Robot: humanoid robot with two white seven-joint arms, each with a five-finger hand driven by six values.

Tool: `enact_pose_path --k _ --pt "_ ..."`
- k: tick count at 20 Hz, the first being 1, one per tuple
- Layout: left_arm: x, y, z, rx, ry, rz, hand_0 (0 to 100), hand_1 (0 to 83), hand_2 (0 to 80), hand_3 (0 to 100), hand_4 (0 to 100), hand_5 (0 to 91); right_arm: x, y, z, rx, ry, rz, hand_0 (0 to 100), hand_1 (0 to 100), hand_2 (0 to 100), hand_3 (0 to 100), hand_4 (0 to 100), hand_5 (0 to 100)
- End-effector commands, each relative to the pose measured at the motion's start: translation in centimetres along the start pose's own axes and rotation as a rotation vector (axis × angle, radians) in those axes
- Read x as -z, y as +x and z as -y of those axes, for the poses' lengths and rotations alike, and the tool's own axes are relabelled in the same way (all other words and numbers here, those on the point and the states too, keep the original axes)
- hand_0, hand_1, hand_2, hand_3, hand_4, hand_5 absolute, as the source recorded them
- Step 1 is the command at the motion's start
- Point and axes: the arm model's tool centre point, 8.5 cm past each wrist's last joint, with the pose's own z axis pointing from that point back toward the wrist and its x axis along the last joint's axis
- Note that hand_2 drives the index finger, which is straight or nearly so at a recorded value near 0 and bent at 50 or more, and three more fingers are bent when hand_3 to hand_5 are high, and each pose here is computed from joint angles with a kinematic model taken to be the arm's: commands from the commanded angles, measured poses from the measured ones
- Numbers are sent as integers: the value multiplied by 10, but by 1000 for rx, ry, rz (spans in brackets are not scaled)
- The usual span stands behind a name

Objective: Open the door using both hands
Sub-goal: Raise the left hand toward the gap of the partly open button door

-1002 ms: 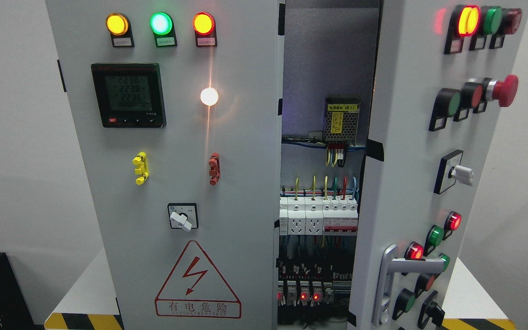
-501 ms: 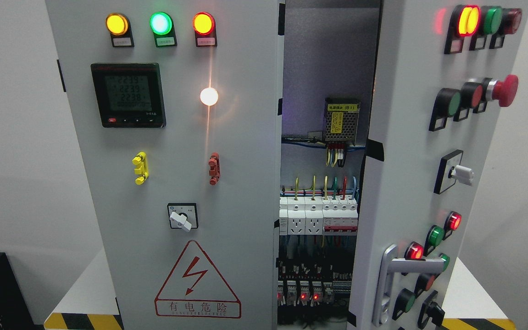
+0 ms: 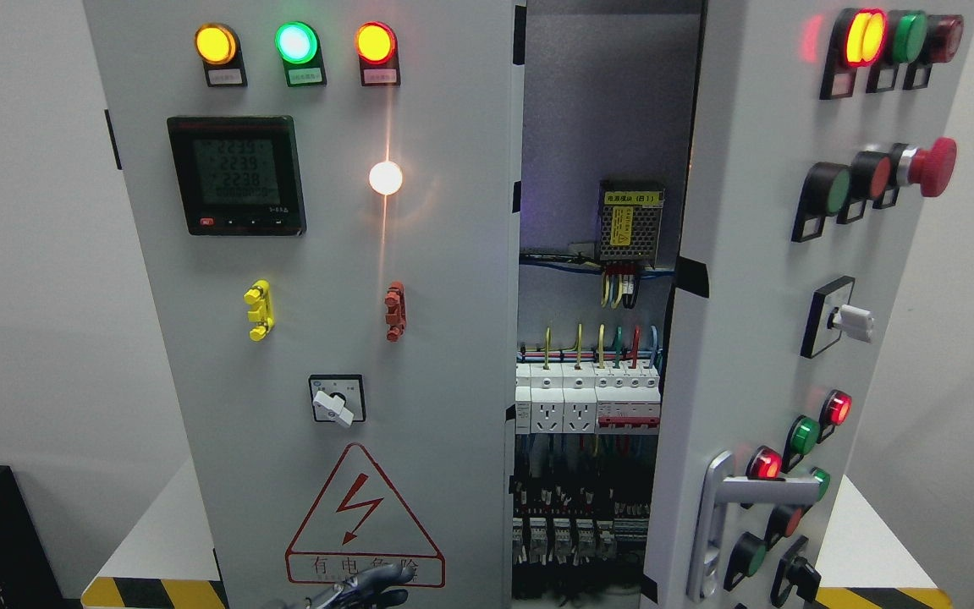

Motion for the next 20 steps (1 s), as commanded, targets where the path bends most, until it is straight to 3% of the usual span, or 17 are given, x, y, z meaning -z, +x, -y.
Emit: enact_pose_path --k 1,4,8,13,20 --pt "19 61 14 30 -135 62 0 0 0 0 0 0 0 0 0 0 0 -1 0 0 0 0 0 0" --pt "33 80 12 16 -162 76 0 0 0 0 0 0 0 0 0 0 0 -1 0 0 0 0 0 0" --pt "49 98 14 48 -208 99 0 0 0 0 0 0 0 0 0 0 0 -1 0 0 0 0 0 0" --pt "74 124 16 -9 -261 127 0 0 0 0 0 0 0 0 0 0 0 -1 0 0 0 0 0 0" --pt "124 149 1 -136 -281 137 0 0 0 0 0 0 0 0 0 1 0 -1 0 0 0 0 0 0"
